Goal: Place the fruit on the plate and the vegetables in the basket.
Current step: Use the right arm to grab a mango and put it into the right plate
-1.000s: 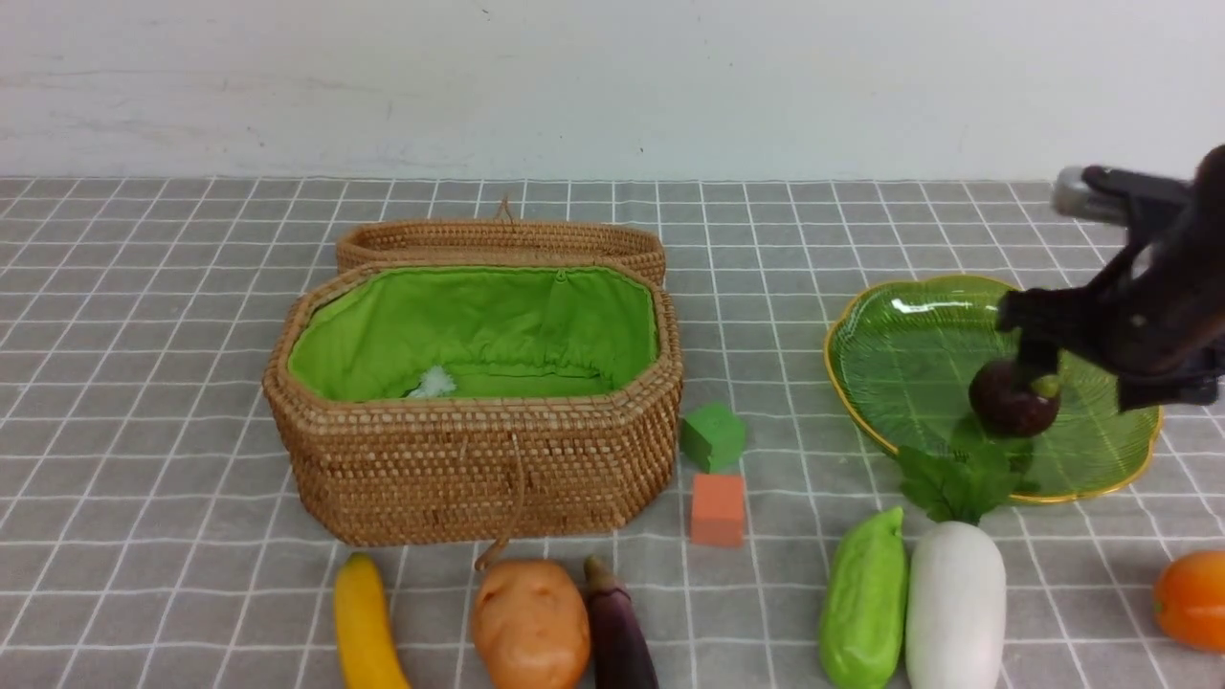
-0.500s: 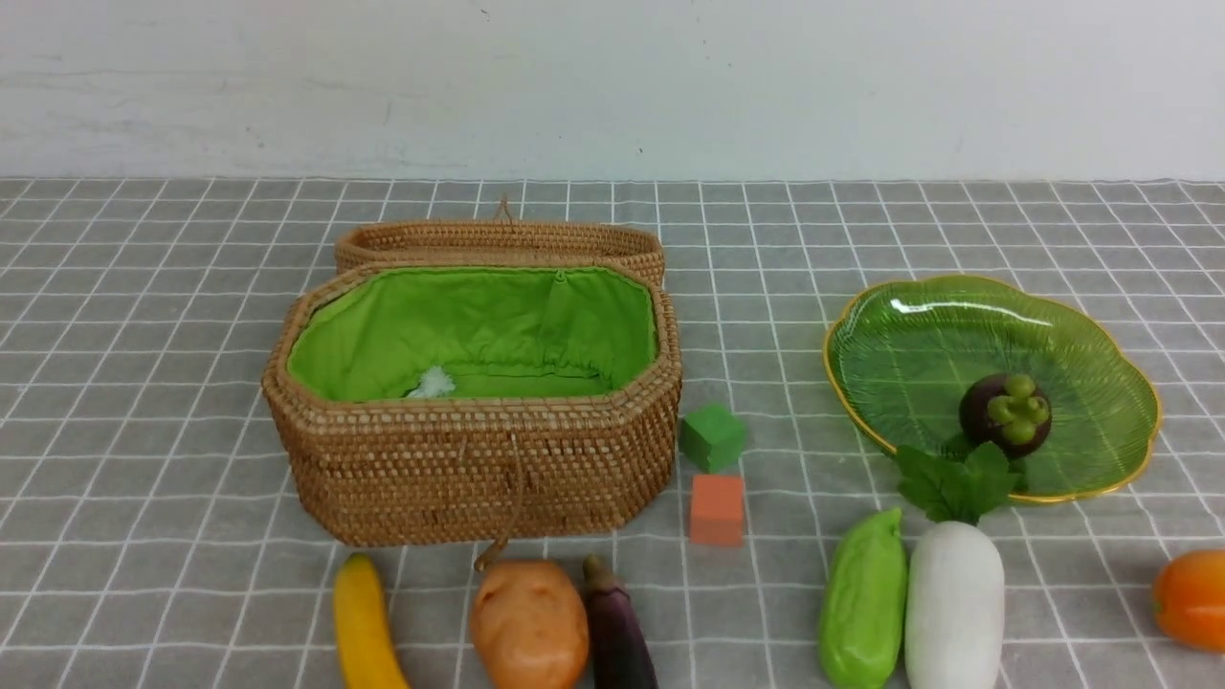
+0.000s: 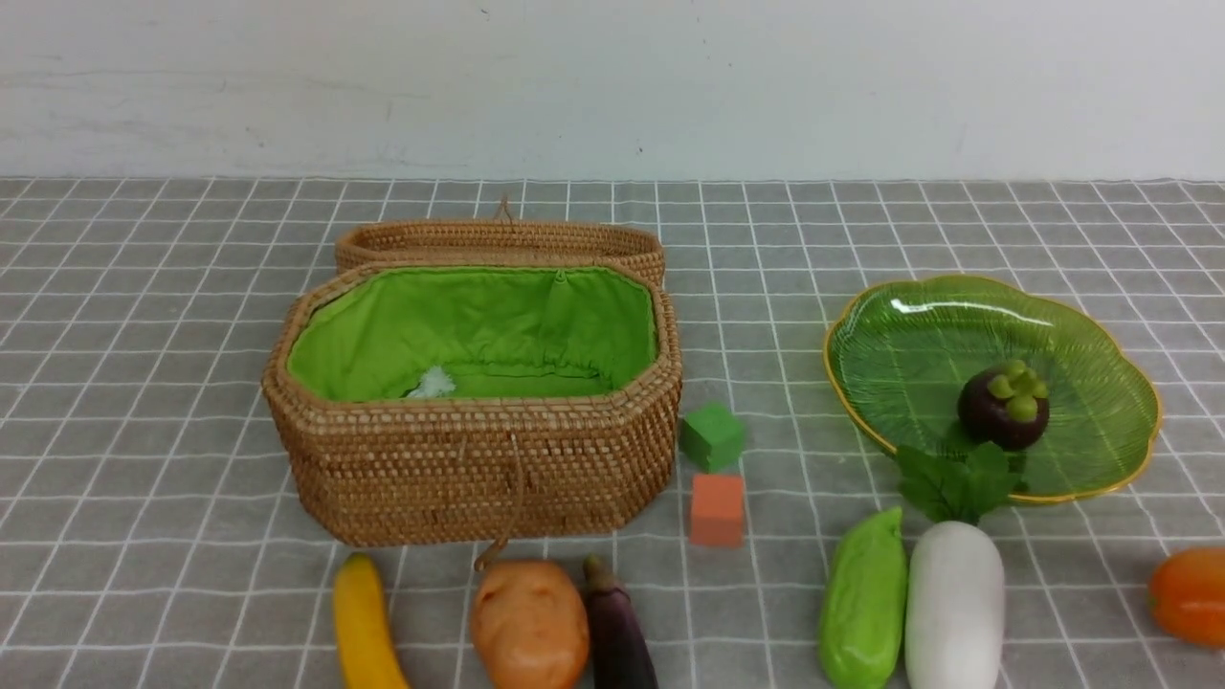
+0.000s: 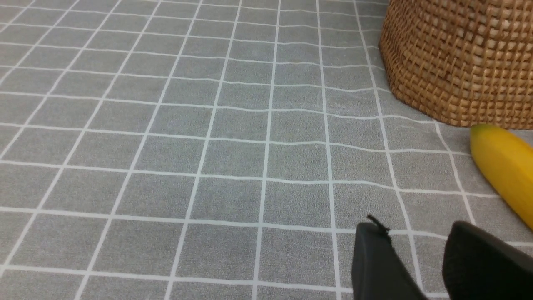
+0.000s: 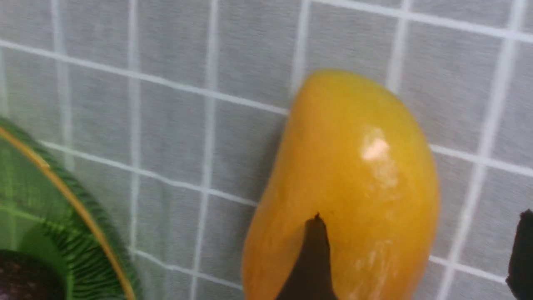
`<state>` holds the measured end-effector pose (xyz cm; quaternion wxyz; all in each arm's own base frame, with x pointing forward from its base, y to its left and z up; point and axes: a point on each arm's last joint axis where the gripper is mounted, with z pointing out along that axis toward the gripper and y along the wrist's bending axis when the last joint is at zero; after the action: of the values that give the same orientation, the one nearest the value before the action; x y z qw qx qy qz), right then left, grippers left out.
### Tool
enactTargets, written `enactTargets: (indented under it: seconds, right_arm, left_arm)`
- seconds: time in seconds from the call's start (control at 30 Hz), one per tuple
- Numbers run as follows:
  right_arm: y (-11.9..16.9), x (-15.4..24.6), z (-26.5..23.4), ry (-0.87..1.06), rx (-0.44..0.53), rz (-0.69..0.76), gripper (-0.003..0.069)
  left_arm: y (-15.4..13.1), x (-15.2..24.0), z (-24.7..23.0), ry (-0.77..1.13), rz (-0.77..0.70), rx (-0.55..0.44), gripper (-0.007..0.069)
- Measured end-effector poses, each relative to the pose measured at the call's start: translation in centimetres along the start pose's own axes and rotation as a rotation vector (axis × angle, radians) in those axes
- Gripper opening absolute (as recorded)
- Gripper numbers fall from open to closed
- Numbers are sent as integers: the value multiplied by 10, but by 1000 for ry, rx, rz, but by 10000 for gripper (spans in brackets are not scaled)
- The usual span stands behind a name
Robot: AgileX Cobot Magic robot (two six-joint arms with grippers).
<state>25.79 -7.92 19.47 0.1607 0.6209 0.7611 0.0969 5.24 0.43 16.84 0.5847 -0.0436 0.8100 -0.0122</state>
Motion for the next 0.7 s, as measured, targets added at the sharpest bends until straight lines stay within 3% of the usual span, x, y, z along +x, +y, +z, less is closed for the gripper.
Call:
enactTargets:
  seconds: [0.3,0.5,0.7]
  right_arm:
    - [2,3,40,84,8,-65,578]
    - [3,4,41,102,9,-157,524]
    - [13,7,21,106,-107,-273,524]
  left_arm:
    - [0,0,0,0,2,-1,239]
    - [0,0,0,-1,5,-2,239]
    - [0,0,0,-1,5,-2,239]
